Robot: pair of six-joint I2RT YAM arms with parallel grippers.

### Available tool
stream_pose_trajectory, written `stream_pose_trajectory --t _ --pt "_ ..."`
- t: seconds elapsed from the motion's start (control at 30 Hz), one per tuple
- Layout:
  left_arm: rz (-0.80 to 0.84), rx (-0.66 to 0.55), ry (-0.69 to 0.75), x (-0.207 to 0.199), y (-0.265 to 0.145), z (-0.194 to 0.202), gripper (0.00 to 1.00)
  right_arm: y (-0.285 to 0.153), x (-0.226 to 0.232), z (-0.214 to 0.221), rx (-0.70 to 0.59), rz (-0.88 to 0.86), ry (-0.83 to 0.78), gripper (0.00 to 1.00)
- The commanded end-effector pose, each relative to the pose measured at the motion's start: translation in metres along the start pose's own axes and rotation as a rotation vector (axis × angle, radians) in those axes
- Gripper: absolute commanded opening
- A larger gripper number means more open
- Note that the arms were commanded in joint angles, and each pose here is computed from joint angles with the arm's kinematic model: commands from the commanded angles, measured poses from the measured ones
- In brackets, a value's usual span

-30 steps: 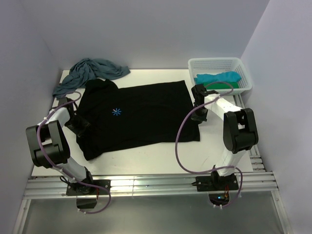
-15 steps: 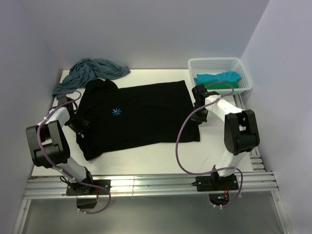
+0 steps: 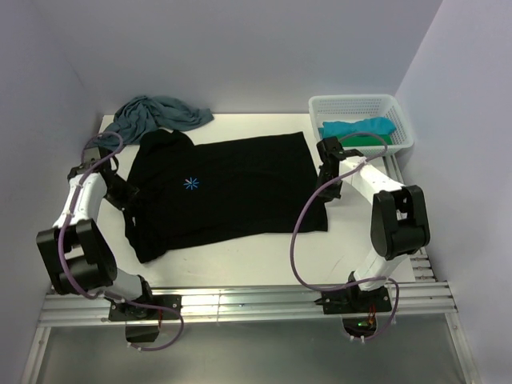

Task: Roll the t-shirts
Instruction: Fold the tshirt

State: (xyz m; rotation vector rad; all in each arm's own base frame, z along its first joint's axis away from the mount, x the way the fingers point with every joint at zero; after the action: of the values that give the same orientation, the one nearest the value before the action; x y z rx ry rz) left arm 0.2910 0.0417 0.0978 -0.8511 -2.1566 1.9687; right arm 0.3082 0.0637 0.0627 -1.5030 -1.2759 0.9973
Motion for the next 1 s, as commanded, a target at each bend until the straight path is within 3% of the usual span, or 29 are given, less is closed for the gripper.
stream_pose_trajectory --t 0.0,0.3,0.97 --pt "0.037 -0.069 -0.029 -0.008 -0.037 -0.006 0.0 -0.02 -0.002 -0.018 -0.089 -0.014 0.002 0.0" --pt "0.109 -0.091 -0.115 -0.005 -0.069 0.009 0.0 -0.05 0.003 -0.033 -0.161 -0.055 0.02 0.0" --pt "0.206 -0.172 -0.169 -0.022 -0.118 -0.002 0.0 -0.047 0.005 -0.05 -0.142 -0.081 0.081 0.0"
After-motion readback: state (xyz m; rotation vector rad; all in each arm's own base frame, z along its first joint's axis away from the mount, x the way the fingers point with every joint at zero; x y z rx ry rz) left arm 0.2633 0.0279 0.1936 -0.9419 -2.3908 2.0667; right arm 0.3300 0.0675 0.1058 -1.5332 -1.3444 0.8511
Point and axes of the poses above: each gripper's point midway between its finger pads, its own y axis out along the fingers, its own x axis along the line the jaws close on, z = x × y, the point moved 1 cm from there along -y, back along the fingers, and after that the axes turned 12 degrees about -y, right-handed, at the moved point
